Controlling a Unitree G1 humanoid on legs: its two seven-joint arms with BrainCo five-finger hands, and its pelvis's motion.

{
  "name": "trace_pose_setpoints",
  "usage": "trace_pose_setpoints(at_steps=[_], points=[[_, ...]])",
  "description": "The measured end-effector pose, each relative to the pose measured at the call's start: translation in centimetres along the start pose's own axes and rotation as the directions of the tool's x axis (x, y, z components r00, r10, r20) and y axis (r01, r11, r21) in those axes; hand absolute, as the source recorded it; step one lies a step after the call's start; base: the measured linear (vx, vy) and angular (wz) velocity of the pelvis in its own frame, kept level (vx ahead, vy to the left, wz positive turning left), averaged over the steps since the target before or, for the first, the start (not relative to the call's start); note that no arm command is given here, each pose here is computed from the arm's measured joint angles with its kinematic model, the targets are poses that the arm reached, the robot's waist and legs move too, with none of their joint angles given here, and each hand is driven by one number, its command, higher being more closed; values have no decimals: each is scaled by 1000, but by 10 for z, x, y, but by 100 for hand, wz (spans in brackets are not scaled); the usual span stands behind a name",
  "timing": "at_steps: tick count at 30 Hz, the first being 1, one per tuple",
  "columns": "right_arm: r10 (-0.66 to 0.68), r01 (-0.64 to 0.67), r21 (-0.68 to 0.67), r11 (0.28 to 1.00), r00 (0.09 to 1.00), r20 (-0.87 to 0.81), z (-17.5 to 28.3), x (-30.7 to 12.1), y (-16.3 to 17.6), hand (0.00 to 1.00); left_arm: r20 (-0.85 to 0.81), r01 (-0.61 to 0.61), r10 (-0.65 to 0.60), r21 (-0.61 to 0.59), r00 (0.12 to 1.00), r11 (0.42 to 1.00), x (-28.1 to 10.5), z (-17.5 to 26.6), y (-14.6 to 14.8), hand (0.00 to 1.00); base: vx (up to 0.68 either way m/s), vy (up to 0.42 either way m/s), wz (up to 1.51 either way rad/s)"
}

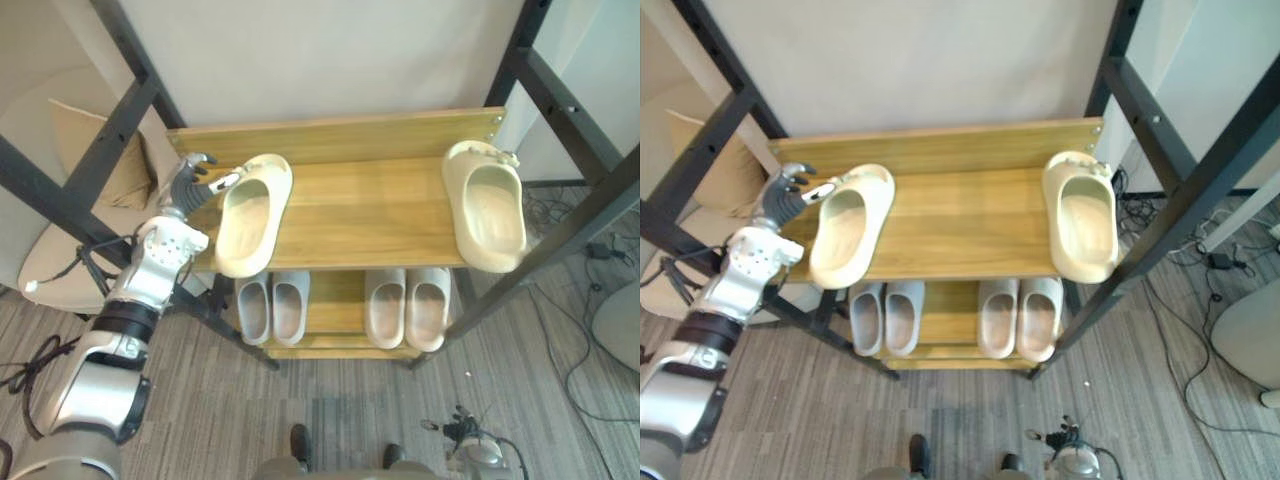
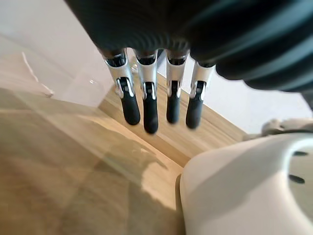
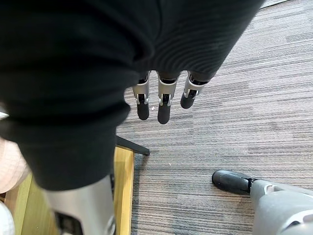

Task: Organize the slippers on the shoe rack

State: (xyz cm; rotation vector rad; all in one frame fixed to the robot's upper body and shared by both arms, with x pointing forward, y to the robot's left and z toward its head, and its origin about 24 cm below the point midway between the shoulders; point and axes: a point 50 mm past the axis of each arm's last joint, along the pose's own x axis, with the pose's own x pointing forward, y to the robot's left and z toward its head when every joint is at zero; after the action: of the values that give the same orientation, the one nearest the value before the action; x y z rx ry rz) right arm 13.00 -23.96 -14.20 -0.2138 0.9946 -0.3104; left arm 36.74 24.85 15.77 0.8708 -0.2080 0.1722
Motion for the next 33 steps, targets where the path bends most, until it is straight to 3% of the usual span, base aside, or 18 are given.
trace_pose_setpoints(at_steps=[20, 21, 33], points=[[1, -1, 1, 1000, 1000, 0, 0, 0, 1, 0, -26, -3, 2, -25, 1000, 1000, 5, 2, -3, 100, -4, 1, -2], [2, -2, 2, 1000, 1000, 0, 0, 0, 1, 0, -25, -1, 1, -28, 1000, 1000, 5, 2, -4, 0, 0, 0, 0], [2, -2, 1, 1000, 1000, -4, -2, -1, 4, 0, -18, -92, 90, -96, 996, 991, 6, 9, 0, 0, 0, 0, 0]])
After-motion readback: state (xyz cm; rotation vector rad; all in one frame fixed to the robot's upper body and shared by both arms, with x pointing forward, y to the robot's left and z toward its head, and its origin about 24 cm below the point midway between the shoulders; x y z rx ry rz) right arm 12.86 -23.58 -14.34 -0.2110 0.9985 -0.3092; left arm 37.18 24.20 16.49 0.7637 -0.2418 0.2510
